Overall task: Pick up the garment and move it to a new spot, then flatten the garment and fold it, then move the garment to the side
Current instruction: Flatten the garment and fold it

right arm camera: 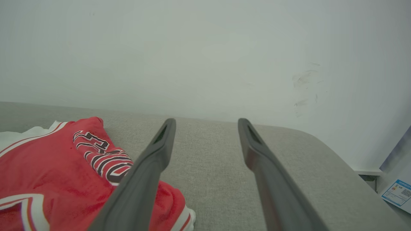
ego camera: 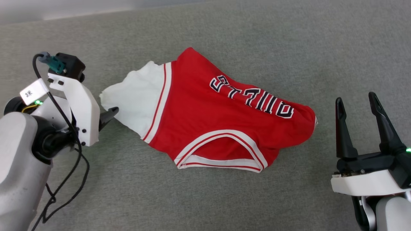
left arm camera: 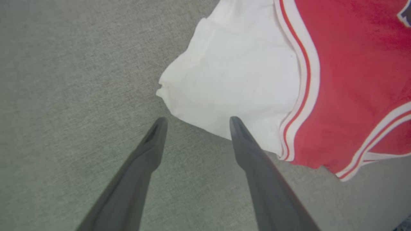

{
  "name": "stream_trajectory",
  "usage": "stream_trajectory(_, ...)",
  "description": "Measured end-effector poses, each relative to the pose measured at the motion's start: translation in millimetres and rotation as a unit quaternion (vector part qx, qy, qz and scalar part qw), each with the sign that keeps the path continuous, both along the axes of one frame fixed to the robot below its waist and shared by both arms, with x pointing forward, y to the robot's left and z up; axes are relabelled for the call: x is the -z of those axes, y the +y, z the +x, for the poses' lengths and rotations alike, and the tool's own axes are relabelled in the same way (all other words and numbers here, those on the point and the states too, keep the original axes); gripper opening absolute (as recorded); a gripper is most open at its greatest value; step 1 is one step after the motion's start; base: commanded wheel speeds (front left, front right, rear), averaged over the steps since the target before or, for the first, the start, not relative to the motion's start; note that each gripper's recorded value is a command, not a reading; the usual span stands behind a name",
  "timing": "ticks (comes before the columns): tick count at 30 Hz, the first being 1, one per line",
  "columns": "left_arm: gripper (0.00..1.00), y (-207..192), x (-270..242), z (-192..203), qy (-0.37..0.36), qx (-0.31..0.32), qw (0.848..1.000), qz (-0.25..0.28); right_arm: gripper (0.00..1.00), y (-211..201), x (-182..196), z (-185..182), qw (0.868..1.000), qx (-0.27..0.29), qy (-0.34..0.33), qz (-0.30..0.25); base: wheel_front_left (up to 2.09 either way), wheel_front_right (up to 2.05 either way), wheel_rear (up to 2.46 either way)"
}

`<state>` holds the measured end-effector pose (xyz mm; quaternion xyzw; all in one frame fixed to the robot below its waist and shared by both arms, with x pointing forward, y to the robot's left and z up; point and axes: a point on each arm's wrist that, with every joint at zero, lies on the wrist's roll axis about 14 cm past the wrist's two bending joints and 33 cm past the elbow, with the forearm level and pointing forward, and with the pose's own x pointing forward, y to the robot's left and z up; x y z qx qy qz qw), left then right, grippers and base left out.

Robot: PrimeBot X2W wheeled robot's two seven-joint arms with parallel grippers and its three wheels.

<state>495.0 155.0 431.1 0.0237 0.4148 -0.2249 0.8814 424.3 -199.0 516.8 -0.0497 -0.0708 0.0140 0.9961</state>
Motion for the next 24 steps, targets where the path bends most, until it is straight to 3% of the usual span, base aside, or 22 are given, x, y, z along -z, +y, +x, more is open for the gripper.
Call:
stream_trajectory(11, 1.00, -4.5, 53.1, 6.6, 0.098, 0.034, 0.993, 0.057, 1.00, -13.0, 18.8, 1.0, 0.999, 0.018, 0.027, 0.002, 0.00, 0.00, 0.00)
stream_trajectory(12, 0.44, -5.5, 54.4, 5.7, 0.103, 0.037, 0.992, 0.059, 1.00, -13.0, 19.3, 1.0, 0.999, 0.019, 0.027, 0.003, 0.00, 0.00, 0.00)
stream_trajectory(13, 0.00, -6.5, 54.5, 5.4, 0.105, 0.039, 0.992, 0.058, 1.00, -12.8, 19.6, 1.2, 0.999, 0.018, 0.028, 0.004, 0.00, 0.00, 0.00)
stream_trajectory(24, 0.00, -1.7, 34.2, -11.9, 0.064, 0.008, 0.998, -0.004, 1.00, -7.5, 4.3, -0.3, 1.000, 0.011, 0.007, 0.007, 0.00, 0.00, 0.00)
